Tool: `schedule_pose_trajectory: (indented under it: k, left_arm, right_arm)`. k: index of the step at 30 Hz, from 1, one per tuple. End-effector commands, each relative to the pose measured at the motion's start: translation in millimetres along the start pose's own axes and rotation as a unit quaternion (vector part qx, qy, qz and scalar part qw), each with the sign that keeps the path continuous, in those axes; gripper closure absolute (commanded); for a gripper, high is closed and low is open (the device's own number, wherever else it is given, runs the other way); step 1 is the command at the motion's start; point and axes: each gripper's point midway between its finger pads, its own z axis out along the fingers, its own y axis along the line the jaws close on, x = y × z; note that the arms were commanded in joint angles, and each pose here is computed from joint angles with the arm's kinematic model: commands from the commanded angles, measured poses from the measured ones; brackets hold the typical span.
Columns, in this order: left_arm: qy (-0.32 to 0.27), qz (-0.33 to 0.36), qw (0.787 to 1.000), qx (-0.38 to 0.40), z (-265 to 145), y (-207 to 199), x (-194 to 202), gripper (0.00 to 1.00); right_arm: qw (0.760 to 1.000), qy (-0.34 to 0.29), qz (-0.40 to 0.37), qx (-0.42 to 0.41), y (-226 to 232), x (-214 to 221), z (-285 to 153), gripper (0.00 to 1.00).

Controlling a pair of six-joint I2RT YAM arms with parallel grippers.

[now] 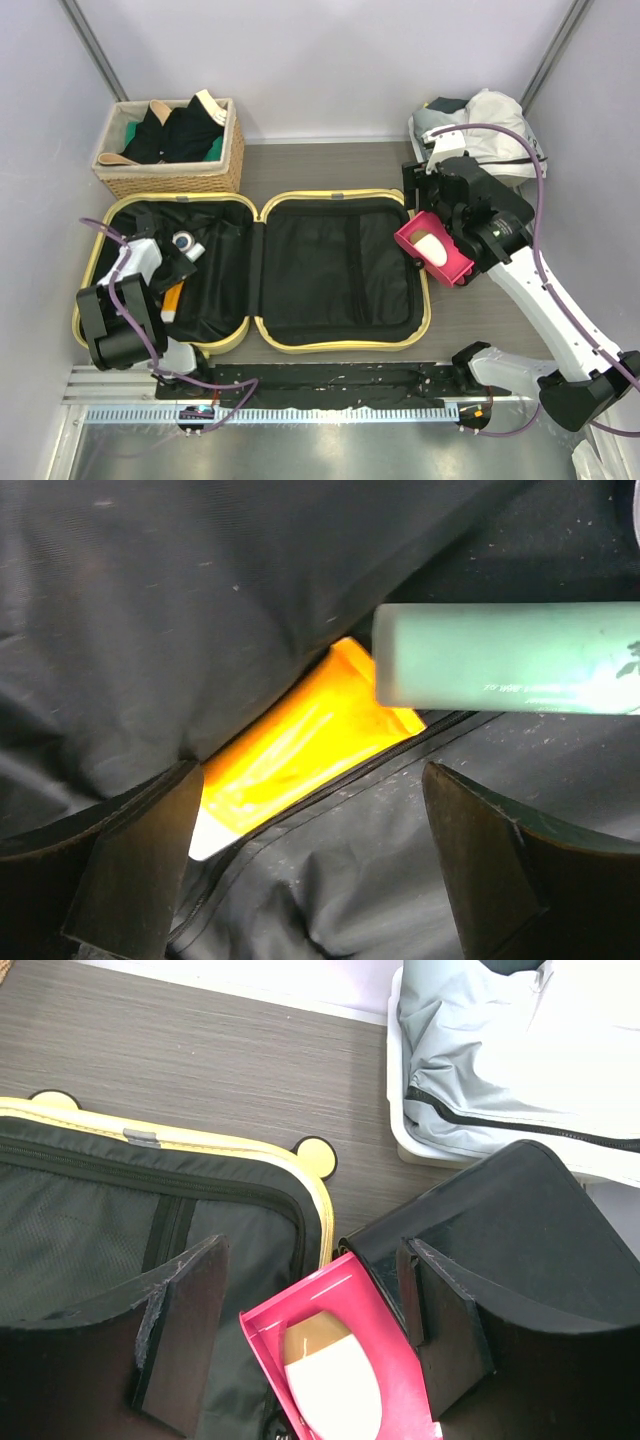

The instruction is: Open, take out, and arrange the luggage

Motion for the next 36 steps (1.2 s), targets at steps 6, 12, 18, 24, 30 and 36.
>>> schedule_pose_trajectory:
  k: [6,12,18,24,30,36]
  left_arm:
    - [0.030,0.021,0.999,0.034,15,-19,-3,0.30]
    - [0.033,0.010,0.994,0.105,4,-42,1,0.43]
    - [0.007,0.007,0.990,0.137,-13,-48,-3,0.50]
    - [0.016,0.022,0.991,0.133,-14,-45,0,0.64]
    - [0.001,0.007,0.982,0.187,-42,-56,-2,0.65]
    - [-0.050,-0.002,0.967,0.249,-92,-65,-16,0.65]
  right_arm:
    - [0.999,-0.036,0.018,0.004,-4,-14,-5,0.25]
    - [0.999,-0.036,0.018,0.000,-3,-13,-4,0.25]
    - [0.999,-0.036,0.030,-0.005,0,-13,-2,0.25]
    - [0.999,-0.033,0.031,-0.006,2,-12,0,0.25]
    - [0.999,-0.039,0.036,-0.002,0,-15,-1,0.25]
    - [0.998,-0.043,0.042,-0.002,2,-15,5,0.25]
